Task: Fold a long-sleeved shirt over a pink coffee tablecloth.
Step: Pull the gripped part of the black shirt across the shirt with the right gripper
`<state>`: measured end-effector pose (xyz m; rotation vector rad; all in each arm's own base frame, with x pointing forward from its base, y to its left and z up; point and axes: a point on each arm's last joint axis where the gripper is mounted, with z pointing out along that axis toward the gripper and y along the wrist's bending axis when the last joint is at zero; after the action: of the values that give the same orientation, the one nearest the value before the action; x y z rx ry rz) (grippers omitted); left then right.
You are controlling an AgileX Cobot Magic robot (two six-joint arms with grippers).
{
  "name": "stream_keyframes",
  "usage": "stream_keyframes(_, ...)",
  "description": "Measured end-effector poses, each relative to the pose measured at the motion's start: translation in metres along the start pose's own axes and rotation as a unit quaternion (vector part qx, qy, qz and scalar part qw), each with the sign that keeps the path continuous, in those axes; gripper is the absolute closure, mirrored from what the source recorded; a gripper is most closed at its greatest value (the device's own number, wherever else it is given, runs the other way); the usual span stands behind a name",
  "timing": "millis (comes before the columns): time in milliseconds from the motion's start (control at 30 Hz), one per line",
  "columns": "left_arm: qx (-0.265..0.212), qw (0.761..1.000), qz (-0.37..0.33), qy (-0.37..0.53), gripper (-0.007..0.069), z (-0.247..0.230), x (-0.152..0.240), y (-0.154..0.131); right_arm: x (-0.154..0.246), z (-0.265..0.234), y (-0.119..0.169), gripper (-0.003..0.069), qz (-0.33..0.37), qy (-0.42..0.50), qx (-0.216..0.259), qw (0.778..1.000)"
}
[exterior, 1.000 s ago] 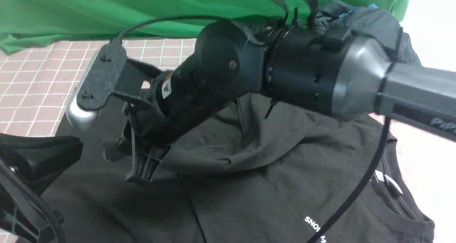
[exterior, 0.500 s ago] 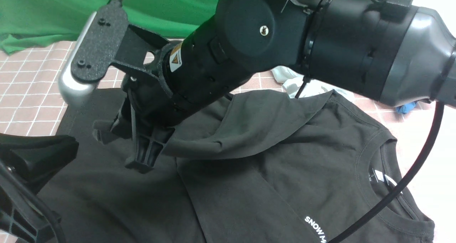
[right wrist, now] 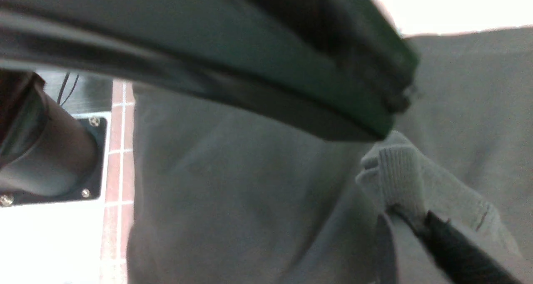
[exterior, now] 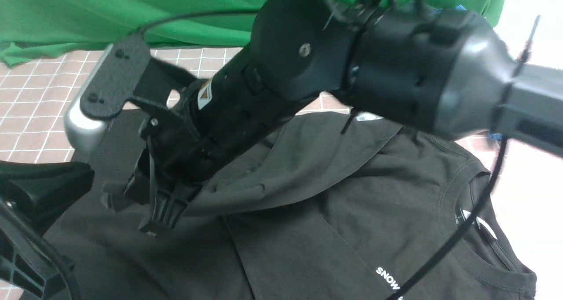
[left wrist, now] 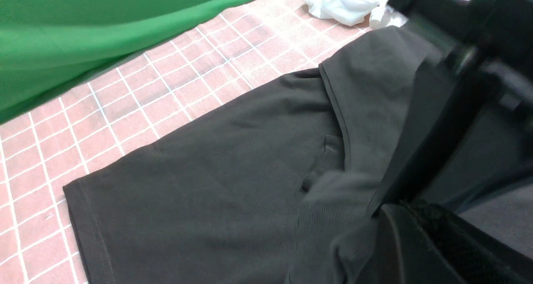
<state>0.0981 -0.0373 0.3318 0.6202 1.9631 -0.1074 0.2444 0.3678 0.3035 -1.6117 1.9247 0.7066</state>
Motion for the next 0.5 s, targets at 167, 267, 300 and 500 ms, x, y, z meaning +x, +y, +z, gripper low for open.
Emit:
stream_keyframes(167,0.0,1.0,0.0,0.0,0.0608,0.0,0.0,0.0,0.004,0.009,-0.001,0.0354,0.009,0.012,-0.009,1.0)
stream_keyframes(267,-0.001,1.0,0.0,-0.001,0.0608,0.001,0.001,0.0,0.004,0.005,0.001,0.0186,0.007,0.017,-0.012,1.0)
stream_keyframes(300,-0.001,1.0,0.0,0.0,0.0608,0.002,0.002,0.0,0.003,0.003,0.001,0.0141,0.004,0.02,-0.009,1.0)
stream_keyframes(500,-0.002,1.0,0.001,0.006,0.0608,0.005,0.006,-0.001,0.009,-0.03,-0.009,0.0159,0.008,0.085,0.095,0.992)
